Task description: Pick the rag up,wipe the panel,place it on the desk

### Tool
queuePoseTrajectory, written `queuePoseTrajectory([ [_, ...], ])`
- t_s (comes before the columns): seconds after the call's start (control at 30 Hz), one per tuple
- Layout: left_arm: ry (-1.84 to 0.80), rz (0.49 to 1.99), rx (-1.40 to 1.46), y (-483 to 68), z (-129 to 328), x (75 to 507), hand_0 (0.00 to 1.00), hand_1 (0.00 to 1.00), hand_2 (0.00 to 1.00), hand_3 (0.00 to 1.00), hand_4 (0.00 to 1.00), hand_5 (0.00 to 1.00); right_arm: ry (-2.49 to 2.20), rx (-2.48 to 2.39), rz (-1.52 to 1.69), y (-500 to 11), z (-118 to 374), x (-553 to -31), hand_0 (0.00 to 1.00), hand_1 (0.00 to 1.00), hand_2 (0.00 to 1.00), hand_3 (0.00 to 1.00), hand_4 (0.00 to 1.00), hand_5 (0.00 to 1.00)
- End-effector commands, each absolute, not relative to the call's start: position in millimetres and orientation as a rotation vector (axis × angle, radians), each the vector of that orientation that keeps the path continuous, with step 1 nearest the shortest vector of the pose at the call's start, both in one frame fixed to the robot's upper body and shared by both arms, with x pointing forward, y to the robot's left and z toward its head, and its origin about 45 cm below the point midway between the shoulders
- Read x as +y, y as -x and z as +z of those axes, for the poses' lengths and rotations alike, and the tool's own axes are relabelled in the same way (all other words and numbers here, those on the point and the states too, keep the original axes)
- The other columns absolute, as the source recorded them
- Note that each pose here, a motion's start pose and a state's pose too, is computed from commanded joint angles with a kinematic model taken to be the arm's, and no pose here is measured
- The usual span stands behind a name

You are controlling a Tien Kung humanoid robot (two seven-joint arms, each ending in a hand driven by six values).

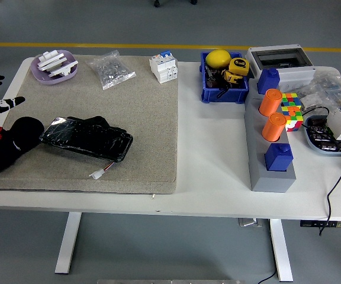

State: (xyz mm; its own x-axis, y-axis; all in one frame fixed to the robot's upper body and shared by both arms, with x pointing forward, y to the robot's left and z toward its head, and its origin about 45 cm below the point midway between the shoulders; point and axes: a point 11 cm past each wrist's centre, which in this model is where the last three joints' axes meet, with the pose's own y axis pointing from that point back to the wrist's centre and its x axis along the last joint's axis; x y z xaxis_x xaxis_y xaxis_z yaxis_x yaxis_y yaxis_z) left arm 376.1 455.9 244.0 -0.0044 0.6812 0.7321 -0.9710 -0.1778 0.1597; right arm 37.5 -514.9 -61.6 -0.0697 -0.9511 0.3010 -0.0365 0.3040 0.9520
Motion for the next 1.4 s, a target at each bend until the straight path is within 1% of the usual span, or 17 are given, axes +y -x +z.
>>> queuePoseTrajectory([
  [0.63, -0.643, 1.648, -0.409, -375.4, 241.7, 458.2, 0.789, 0.792, 0.759, 0.757, 0.998, 0.510, -0.981, -1.417, -1.005, -36.0, -62.5, -513.4, 0.756, 0.657, 0.690, 0.720, 0.998, 0.607],
  [1.4, -0.646, 1.656, -0.398, -375.5, 238.8, 463.3, 0.796, 0.793, 0.754, 0.752, 0.998, 0.523, -0.982, -1.418, -1.008, -35.3, -62.9, -512.8, 0.755, 0.657, 0.691, 0.723, 0.998, 0.608],
])
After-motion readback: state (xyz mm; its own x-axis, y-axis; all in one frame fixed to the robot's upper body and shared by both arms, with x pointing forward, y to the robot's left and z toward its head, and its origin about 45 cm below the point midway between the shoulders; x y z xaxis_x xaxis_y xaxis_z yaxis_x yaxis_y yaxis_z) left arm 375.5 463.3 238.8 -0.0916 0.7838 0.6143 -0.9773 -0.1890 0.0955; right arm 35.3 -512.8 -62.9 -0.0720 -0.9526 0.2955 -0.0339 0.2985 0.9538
